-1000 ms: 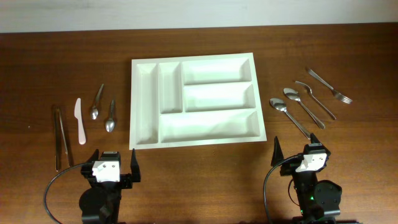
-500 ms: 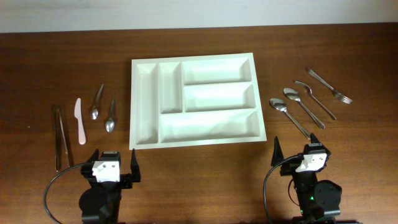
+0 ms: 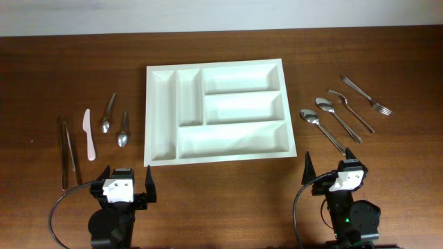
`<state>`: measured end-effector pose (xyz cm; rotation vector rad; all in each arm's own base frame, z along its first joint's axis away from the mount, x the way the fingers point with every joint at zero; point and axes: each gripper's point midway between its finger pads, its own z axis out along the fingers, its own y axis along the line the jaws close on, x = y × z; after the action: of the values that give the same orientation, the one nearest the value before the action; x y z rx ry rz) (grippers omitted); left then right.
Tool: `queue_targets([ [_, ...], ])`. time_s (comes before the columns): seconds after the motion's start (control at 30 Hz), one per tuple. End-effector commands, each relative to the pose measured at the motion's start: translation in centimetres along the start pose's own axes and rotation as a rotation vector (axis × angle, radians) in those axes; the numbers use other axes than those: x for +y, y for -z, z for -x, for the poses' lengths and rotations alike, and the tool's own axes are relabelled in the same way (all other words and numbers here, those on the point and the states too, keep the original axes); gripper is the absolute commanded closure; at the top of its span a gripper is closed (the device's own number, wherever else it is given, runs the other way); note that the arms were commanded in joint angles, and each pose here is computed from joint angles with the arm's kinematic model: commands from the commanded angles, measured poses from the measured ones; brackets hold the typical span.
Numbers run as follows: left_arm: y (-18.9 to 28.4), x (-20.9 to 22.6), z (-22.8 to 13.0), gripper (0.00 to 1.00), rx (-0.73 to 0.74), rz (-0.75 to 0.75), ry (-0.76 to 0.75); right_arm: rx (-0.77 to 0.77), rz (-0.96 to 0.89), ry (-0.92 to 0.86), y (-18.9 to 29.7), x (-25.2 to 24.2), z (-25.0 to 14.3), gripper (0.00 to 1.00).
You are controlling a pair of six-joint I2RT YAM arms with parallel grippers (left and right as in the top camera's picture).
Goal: Pack container
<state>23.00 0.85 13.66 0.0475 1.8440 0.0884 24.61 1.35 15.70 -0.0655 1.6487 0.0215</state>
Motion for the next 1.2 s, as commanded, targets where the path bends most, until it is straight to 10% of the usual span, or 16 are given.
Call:
queue_targets([
  [0.0, -0.01, 0.27, -0.1, 0.01, -0.003, 0.014, 0.0, 0.002, -0.002, -0.007, 0.01, 0.04, -0.2, 0.01],
  [1.17, -0.01, 0.27, -0.11, 0.01, -0.002, 0.014, 0.0, 0.001, 0.023, -0.008, 0.02, 0.45, -0.18, 0.01],
])
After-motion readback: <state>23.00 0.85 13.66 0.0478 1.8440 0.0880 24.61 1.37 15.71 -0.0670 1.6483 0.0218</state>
